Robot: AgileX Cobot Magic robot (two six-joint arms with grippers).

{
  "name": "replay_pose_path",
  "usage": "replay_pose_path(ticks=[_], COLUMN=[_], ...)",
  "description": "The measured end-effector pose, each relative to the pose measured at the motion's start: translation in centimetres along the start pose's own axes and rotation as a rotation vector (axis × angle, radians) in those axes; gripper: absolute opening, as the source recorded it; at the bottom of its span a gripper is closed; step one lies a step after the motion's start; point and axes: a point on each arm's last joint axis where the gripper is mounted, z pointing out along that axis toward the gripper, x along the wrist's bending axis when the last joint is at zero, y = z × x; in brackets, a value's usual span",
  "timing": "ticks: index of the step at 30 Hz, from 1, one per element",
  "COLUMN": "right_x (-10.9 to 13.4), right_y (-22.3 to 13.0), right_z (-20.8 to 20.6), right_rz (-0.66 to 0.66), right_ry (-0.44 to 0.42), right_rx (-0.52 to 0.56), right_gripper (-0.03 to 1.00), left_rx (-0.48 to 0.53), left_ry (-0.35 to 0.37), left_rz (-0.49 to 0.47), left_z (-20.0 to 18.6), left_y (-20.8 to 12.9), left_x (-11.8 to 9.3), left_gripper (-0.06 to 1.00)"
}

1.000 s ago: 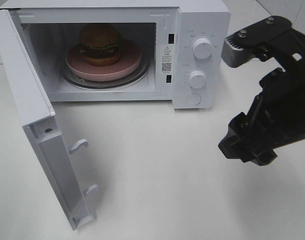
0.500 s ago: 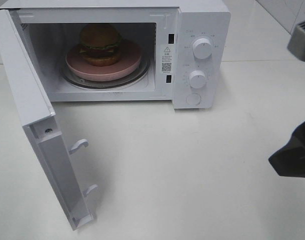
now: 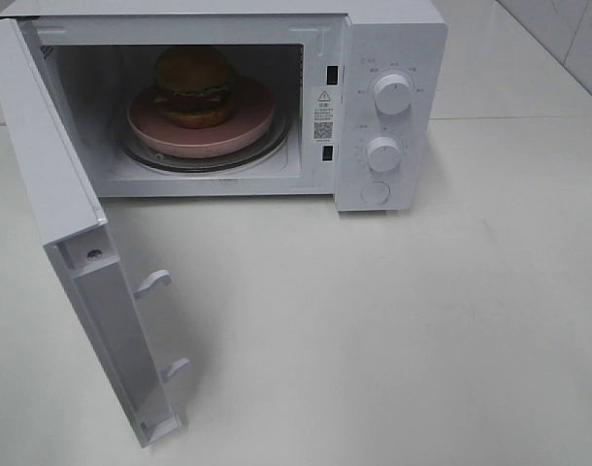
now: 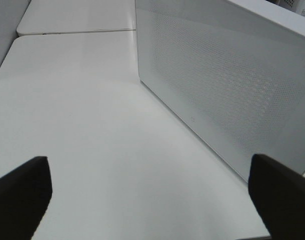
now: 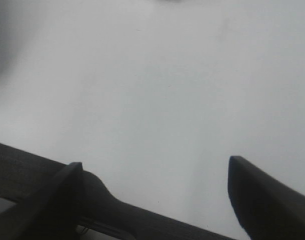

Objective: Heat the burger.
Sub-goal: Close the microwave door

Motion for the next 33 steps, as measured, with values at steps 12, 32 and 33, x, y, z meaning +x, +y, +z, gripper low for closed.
replay_pose_path(ticks=[12,32,33], right_x=[-1.1,-0.7,-0.6], right_y=[-4.9,-11.2,-11.2], right_z=[-4.5,-1.1,-1.2], right_rz=[0.149,0.210,0.217], right_ry=[-0.109,-0.179,-0.187], right_rx=[-0.176,-0.204,-0.224], right_gripper=[0.76,0.76,0.76], left_rx=[0.000,0.000,0.000], left_ry=[0.000,0.000,0.000], left_rz=[0.000,0.000,0.000], left_z=[0.0,0.0,0.0], left_y=[0.0,0.0,0.0], left_x=[0.0,0.0,0.0], left_gripper=[0.99,0.99,0.99])
